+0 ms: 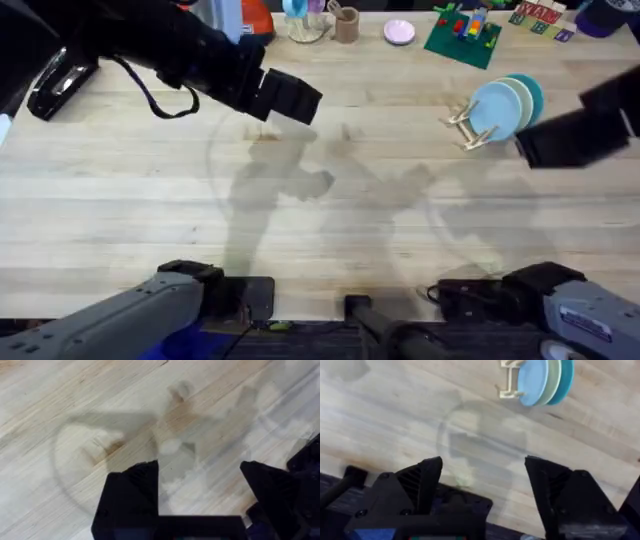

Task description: Pick up the plates from the table one by one and place each into a slot on the dish rack.

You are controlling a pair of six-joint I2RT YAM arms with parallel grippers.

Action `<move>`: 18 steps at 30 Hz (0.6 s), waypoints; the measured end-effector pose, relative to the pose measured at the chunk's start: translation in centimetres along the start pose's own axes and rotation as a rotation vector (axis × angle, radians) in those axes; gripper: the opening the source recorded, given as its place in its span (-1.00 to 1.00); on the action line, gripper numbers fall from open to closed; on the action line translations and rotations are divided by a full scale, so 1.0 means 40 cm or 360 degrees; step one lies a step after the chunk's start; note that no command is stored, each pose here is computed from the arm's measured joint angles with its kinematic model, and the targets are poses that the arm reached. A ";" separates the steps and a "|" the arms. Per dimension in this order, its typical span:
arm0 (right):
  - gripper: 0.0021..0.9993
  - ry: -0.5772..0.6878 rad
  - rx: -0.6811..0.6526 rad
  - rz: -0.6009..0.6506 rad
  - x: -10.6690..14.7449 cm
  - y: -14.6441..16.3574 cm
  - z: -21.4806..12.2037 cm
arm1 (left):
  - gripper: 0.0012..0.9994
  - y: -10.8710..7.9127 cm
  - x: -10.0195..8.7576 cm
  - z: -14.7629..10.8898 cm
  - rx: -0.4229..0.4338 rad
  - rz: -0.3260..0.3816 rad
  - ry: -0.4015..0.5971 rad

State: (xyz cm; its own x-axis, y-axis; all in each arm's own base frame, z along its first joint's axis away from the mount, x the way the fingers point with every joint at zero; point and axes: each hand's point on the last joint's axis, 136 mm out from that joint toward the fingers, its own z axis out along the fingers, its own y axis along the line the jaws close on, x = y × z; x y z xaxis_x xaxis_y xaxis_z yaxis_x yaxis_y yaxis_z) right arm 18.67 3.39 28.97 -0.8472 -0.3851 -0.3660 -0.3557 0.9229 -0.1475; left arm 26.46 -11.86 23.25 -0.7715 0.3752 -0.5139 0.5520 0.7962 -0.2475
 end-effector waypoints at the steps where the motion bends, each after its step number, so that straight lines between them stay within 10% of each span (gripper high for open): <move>1: 0.99 -0.0004 -0.0016 0.0012 0.009 0.007 -0.007 | 0.99 0.000 0.000 0.000 0.0000 0.0000 0.0000; 18: 0.99 0.0033 -0.0220 0.0167 0.004 0.063 0.001 | 0.99 0.000 0.000 0.000 0.0000 0.0000 0.0001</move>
State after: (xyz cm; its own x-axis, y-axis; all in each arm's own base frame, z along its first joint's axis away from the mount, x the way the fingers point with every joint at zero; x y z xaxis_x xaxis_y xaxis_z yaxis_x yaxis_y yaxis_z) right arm 17.66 5.66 28.53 -0.8900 -0.2880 -0.3536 -0.3146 0.9491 0.0188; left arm 26.45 -11.86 23.24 -0.7717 0.3752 -0.5136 0.5520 0.7963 -0.2476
